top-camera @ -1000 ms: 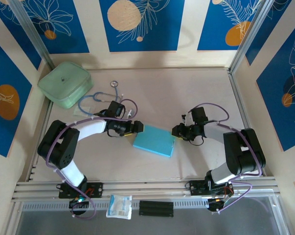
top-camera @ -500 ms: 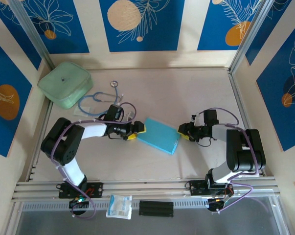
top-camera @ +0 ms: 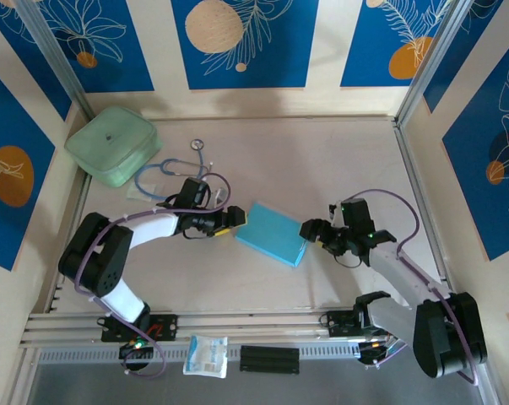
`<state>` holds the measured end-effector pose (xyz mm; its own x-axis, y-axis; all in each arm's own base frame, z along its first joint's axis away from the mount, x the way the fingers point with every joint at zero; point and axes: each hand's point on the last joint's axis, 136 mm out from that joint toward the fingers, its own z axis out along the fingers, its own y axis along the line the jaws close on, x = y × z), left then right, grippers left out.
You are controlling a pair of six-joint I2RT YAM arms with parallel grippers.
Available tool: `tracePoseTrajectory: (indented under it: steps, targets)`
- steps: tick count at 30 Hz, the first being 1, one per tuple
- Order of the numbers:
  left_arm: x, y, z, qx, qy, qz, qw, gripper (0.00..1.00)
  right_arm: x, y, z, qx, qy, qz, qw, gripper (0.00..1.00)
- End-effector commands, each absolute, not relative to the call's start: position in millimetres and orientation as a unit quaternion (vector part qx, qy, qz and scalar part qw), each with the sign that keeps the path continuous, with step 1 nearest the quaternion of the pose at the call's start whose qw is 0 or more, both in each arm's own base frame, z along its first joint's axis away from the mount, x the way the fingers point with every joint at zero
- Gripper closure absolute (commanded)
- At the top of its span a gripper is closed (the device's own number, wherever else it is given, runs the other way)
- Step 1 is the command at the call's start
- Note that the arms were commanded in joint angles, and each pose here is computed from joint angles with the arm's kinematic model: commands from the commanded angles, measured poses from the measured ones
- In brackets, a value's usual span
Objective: Fold the paper box
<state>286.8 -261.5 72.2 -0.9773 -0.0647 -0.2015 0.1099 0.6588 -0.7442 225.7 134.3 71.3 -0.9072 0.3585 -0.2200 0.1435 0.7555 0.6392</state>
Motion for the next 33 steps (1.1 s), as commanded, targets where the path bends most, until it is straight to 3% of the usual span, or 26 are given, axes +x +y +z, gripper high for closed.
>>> tracePoseTrajectory:
  steps: [1,6,13,20,26,33]
  targets:
    - [292,-255,79,0.015,0.908,-0.4,0.123,0.15,216,134,61,0.172,0.925,0.309,0.141,0.28]
    - [292,-252,84,0.022,0.91,-0.391,0.134,0.15,222,149,57,0.166,0.926,0.314,0.125,0.29]
    - [289,-247,84,0.022,0.914,-0.382,0.139,0.15,225,160,39,0.16,0.929,0.319,0.101,0.53]
    - [291,-244,87,0.018,0.917,-0.373,0.141,0.14,220,153,29,0.179,0.916,0.346,0.095,0.68]
    - [295,-245,81,0.01,0.918,-0.374,0.128,0.14,218,150,23,0.186,0.905,0.375,0.075,0.77]
    - [300,-256,74,-0.003,0.906,-0.407,0.117,0.14,216,137,20,0.235,0.873,0.421,0.075,0.8]
